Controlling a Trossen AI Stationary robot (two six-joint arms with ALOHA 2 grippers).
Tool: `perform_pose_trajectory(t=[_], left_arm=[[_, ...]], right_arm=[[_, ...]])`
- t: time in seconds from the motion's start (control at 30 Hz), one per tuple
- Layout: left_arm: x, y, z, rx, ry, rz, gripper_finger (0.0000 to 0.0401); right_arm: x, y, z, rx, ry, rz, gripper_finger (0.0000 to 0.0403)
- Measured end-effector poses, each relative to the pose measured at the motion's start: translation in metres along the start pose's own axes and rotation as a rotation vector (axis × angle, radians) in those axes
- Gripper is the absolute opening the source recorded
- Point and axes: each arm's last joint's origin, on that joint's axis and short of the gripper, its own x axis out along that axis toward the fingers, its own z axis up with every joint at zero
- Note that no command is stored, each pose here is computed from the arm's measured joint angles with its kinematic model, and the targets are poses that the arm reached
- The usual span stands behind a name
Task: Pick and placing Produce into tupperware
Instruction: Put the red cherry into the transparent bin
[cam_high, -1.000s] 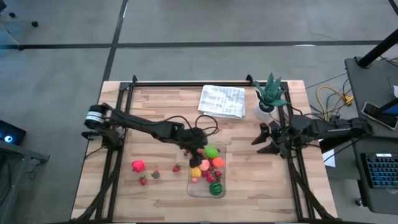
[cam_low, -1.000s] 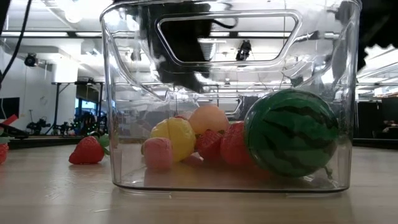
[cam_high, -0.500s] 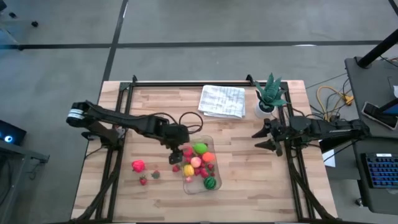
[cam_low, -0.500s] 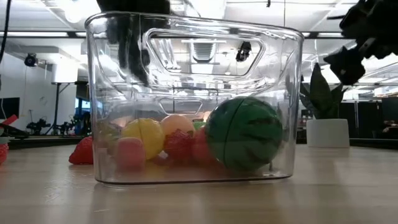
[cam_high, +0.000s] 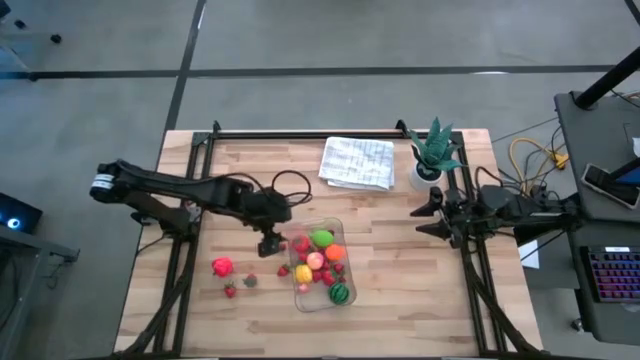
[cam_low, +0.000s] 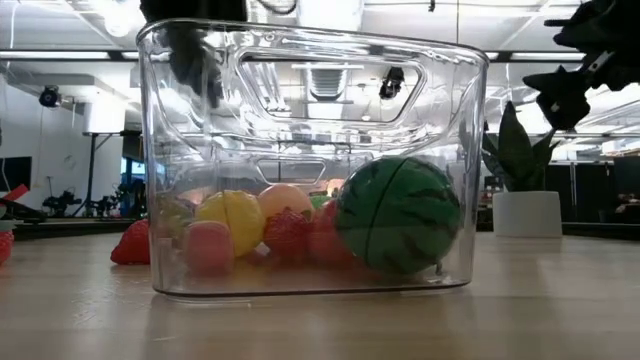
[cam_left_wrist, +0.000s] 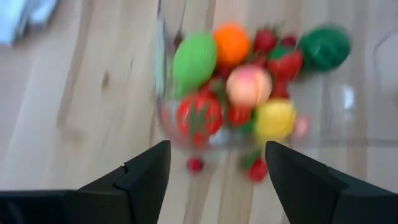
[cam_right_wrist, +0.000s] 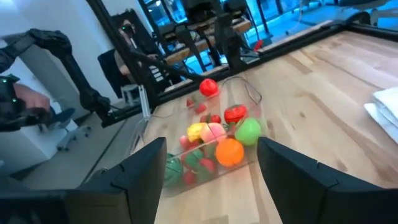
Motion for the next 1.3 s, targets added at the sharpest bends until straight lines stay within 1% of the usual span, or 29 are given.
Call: perform_pose_trajectory(t=[0.13, 0.2, 0.27, 0.33, 0.4, 0.43, 0.5, 0.6, 0.73, 0.83, 0.93, 1.13, 1.2, 1.3], left_arm=[[-0.006, 0.003, -0.014, -0.007, 0.11, 0.03, 0.0247], [-0.006, 0.002, -0.019, 0.036, 0.126, 0.026, 0.0247], [-0.001, 0.002, -0.025, 0.089, 0.151, 0.013, 0.0247], [0.009, 0.003, -0.034, 0.14, 0.183, -0.003, 0.0247], [0.023, 0.005, -0.045, 0.158, 0.231, -0.021, 0.0247], [0.03, 0.005, -0.049, 0.159, 0.235, -0.033, 0.0247], [0.042, 0.007, -0.058, 0.161, 0.227, -0.042, 0.0247], [0.055, 0.008, -0.063, 0.164, 0.153, -0.052, 0.0247], [0.061, 0.01, -0.065, 0.165, 0.113, -0.037, 0.0247], [0.065, 0.011, -0.069, 0.188, 0.113, -0.018, 0.0247], [0.068, 0.012, -0.072, 0.224, 0.098, -0.023, 0.0247], [0.077, 0.014, -0.077, 0.229, 0.048, -0.034, 0.0247], [0.08, 0.014, -0.079, 0.236, 0.03, -0.039, 0.0247], [0.085, 0.015, -0.081, 0.267, 0.0, -0.045, 0.0247]], right_arm=[[0.0, -0.002, -0.003, 0.019, 0.012, -0.01, 0.0242], [0.0, -0.002, -0.003, 0.021, 0.014, -0.011, 0.0242], [0.0, -0.002, -0.004, 0.027, 0.016, -0.016, 0.0242], [0.0, -0.004, -0.005, 0.038, 0.025, -0.048, 0.0242], [0.0, -0.005, -0.007, 0.05, 0.036, -0.08, 0.0242], [0.0, -0.005, -0.007, 0.052, 0.038, -0.084, 0.0242], [0.001, -0.006, -0.008, 0.053, 0.047, -0.089, 0.0242], [0.001, -0.006, -0.008, 0.054, 0.056, -0.09, 0.0242], [0.002, -0.006, -0.009, 0.054, 0.063, -0.093, 0.0242], [0.002, -0.006, -0.009, 0.054, 0.066, -0.093, 0.0242], [0.002, -0.006, -0.009, 0.054, 0.065, -0.092, 0.0242], [0.002, -0.007, -0.011, 0.052, 0.062, -0.087, 0.0242], [0.003, -0.009, -0.015, 0.049, 0.045, -0.077, 0.0242], [0.012, -0.012, -0.02, 0.04, -0.053, -0.027, 0.0242]])
